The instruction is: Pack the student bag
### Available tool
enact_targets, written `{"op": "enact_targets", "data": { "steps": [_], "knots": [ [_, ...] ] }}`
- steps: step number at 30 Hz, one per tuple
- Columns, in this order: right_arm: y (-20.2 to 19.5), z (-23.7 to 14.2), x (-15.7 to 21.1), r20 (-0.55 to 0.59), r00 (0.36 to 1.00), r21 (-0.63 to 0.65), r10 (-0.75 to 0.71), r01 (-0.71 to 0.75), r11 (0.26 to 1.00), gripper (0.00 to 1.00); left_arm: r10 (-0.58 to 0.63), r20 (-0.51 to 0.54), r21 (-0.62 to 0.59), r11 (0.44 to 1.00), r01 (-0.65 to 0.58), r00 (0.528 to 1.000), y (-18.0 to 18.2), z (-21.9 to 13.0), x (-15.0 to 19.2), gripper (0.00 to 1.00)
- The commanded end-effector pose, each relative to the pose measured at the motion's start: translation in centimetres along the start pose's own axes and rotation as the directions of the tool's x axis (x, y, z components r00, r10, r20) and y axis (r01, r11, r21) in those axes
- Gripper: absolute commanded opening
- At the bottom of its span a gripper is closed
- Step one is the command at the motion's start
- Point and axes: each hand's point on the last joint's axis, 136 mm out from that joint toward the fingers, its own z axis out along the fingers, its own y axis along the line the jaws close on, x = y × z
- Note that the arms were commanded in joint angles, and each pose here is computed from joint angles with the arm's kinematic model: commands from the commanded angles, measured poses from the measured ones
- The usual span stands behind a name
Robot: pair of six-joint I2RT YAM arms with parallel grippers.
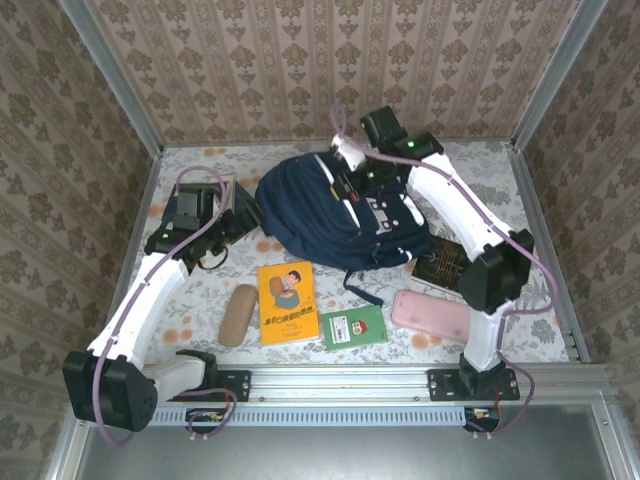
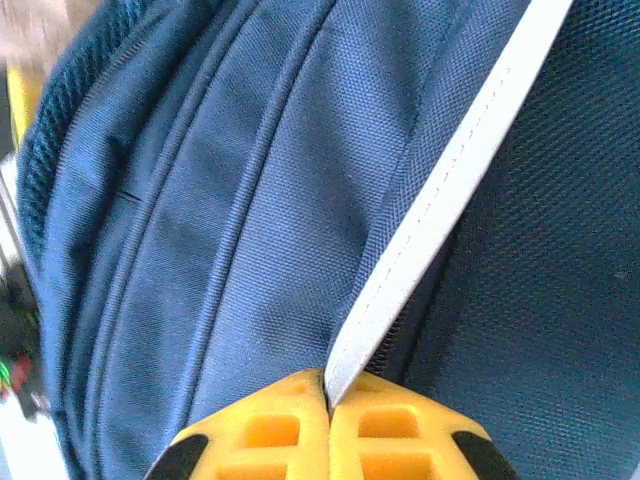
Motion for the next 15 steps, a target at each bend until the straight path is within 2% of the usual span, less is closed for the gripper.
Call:
{"op": "enact_targets", "data": {
  "steps": [1, 5, 12, 14, 15],
  "knots": [
    [2.0, -3.5, -2.2, 0.155, 0.907, 0.090, -0.391, 0.381, 0.920, 0.00, 0.045, 0.071, -0.017, 0.999, -0.044, 0.996, -0.6, -2.1, -1.5, 0.93],
    [2.4, -4.5, -1.3, 0.148, 0.809, 0.148, -0.569, 0.550, 0.822, 0.00, 0.065, 0.094, -0.036, 0.997, -0.062, 0.993, -0.6, -3.0, -2.0, 0.93],
    [1.9, -3.8, 2.4, 0.030, 0.627, 0.201, -0.778, 0.759, 0.619, 0.00, 0.071, 0.065, -0.055, 0.996, -0.068, 0.995, 0.6, -2.3, -1.6, 0.94],
    [2.0, -3.2, 3.6, 0.021, 0.628, 0.181, -0.778, 0.763, 0.621, 0.00, 0.054, 0.032, -0.048, 0.997, -0.053, 0.998, 1.1, -1.4, -1.0, 0.94],
    [2.2, -2.9, 3.9, 0.033, 0.651, 0.167, -0.758, 0.744, 0.647, 0.00, 0.048, 0.013, -0.042, 0.998, -0.047, 0.999, 1.2, -0.9, -0.7, 0.93]
  ]
}}
